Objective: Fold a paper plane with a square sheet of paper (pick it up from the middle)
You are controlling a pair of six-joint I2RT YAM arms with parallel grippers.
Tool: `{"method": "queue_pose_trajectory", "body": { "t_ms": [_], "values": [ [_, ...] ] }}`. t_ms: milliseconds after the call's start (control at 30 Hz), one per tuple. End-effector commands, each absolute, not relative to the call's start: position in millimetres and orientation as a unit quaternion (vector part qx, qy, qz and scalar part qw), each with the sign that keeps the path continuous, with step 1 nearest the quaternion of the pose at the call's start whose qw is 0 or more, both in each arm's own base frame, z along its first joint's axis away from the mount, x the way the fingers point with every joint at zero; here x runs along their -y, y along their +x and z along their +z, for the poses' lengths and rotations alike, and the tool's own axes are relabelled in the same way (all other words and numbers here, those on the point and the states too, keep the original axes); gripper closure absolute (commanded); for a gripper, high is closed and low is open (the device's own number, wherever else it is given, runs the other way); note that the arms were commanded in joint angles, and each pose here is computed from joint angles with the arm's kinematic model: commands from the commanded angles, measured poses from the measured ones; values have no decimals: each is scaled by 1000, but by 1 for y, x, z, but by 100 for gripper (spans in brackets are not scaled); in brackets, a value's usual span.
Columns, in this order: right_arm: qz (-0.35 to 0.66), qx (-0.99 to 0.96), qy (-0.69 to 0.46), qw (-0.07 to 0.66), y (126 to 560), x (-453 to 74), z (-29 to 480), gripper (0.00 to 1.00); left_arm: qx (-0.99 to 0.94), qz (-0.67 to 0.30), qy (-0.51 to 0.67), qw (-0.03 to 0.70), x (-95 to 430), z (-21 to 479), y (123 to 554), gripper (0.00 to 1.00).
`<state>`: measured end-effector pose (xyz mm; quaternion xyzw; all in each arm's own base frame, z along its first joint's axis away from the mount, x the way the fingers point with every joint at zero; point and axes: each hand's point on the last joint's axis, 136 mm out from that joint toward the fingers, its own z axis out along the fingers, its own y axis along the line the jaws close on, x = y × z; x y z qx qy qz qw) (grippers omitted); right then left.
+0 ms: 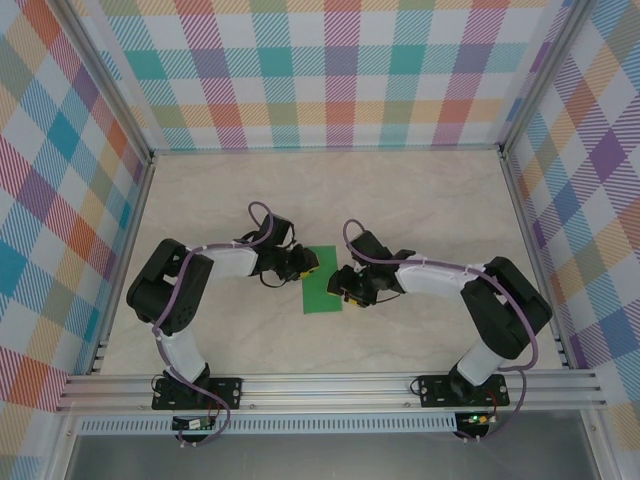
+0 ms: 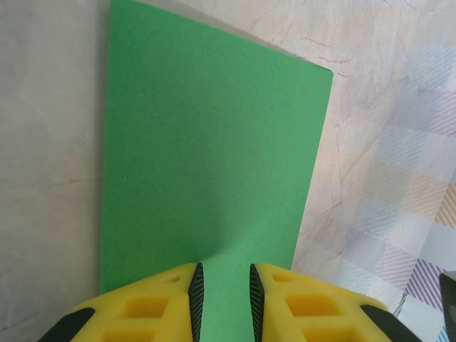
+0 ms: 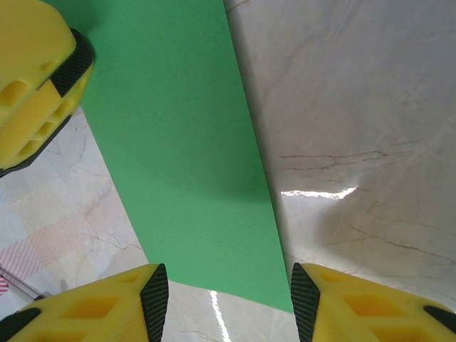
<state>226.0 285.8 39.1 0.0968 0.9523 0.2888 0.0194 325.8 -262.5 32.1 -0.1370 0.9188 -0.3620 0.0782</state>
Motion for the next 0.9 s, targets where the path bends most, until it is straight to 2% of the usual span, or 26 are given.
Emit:
{"method": "queue_pose_trajectory", "body": {
  "t_ms": [0, 267, 600, 867],
  "values": [
    [293, -951, 99, 11, 226, -289, 36, 49, -919, -360, -135, 83, 263, 34, 328, 74],
    [289, -953, 91, 1, 223, -290, 32, 48, -913, -371, -130, 109, 261, 56, 331, 68],
    [310, -948, 73, -11, 218, -297, 34, 48, -912, -374, -130, 112, 259, 59, 330, 68],
    [352, -933, 71, -19, 214, -308, 40, 52, -911, -376, -130, 109, 258, 57, 327, 70]
  ]
}}
